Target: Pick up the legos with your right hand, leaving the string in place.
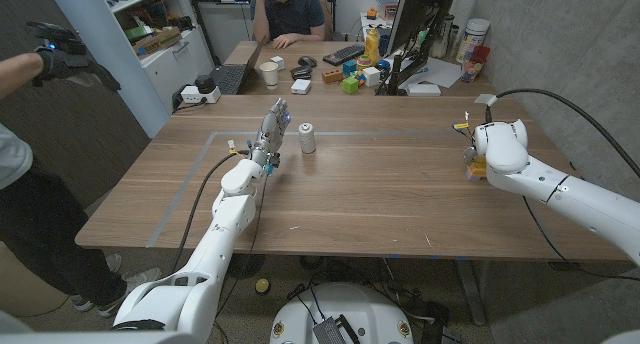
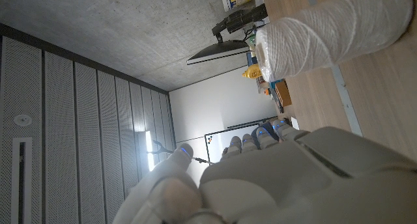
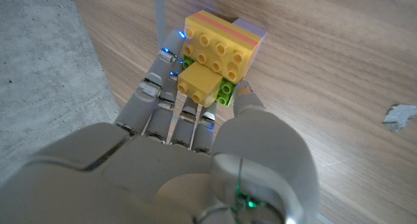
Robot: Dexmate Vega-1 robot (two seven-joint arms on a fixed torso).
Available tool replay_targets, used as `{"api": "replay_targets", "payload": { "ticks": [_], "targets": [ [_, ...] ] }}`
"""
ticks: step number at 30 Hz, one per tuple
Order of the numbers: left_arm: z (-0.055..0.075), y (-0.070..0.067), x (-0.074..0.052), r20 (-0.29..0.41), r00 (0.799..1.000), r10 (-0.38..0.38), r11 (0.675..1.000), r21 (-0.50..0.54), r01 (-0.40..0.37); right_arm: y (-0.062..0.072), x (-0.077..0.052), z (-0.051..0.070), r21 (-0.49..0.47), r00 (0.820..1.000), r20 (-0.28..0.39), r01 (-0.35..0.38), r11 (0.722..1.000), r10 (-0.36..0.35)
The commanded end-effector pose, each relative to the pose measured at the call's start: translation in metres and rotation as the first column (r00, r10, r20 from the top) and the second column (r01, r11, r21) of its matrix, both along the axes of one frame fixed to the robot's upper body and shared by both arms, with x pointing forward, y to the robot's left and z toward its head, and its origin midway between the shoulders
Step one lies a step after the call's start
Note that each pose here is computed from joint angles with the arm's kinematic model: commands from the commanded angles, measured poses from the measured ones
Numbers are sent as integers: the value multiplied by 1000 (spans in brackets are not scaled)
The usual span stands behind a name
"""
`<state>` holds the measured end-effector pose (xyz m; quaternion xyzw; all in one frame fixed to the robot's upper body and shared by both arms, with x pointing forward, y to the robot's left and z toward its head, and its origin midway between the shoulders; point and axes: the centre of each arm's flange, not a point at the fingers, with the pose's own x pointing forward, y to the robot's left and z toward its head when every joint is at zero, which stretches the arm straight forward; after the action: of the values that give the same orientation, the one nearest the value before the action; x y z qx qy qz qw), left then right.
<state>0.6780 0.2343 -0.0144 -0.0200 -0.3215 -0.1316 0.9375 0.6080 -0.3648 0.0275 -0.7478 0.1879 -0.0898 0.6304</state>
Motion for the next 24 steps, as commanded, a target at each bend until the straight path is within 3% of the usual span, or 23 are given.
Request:
{"api": "replay_targets", "payload": {
  "ticks": [1, 12, 24],
  "targets": [
    [-3, -1, -3, -1, 1000, 2, 1000, 0, -2, -3, -4, 1, 39, 1000, 25, -18, 999, 17],
    [-5, -2, -3, -5, 1000, -3, 1000, 3, 3, -10, -15, 7, 137, 991, 118, -83, 987, 67],
    [-6, 0, -4, -5, 1000, -4, 1000, 3, 4, -4, -31, 26, 122, 973, 212, -119, 985, 91]
  ]
}}
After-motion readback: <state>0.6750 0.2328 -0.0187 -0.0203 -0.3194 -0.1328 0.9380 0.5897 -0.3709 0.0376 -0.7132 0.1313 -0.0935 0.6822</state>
